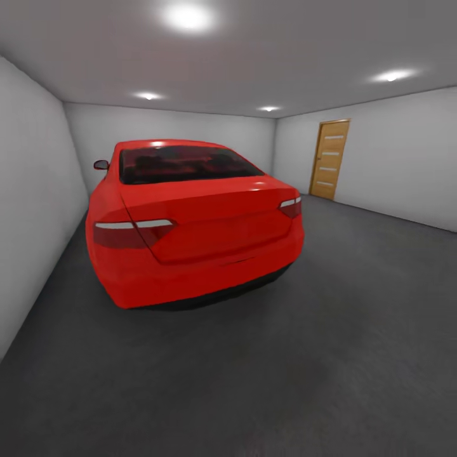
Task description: Move the two storage containers from the living room to the garage. In the garage, place one container on the floor and stack the other container on top of it (either order is fine).
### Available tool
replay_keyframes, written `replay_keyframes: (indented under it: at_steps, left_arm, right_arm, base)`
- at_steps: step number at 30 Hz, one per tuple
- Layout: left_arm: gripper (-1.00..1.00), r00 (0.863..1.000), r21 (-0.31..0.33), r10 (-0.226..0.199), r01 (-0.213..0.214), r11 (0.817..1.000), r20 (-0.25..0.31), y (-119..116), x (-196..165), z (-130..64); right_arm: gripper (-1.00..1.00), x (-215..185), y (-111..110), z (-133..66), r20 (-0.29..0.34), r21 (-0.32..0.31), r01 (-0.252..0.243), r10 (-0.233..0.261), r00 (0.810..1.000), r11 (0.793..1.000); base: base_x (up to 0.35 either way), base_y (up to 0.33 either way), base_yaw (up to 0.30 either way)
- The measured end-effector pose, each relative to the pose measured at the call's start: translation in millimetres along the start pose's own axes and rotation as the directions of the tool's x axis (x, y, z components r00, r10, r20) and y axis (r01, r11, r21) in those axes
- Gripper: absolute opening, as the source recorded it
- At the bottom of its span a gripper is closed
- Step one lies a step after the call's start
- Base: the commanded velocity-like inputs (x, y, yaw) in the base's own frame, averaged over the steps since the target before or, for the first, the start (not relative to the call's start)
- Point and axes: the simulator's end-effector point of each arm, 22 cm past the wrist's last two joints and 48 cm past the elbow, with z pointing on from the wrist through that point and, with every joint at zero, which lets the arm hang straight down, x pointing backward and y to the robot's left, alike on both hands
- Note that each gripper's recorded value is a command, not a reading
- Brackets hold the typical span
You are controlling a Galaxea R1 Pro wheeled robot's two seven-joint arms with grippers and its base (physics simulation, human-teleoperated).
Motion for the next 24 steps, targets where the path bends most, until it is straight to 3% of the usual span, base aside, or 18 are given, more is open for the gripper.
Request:
replay_keyframes:
  at_steps: [24]
  left_arm:
    - [1.00,1.000,0.005,0.015,-0.015,1.000,0.009,-1.3,-2.3,0.0]
  right_arm:
    - [1.00,0.0,0.1,0.0,0.000,0.000,0.001,-0.001,1.000,1.000]
  base:
    - [0.000,0.000,-0.282]
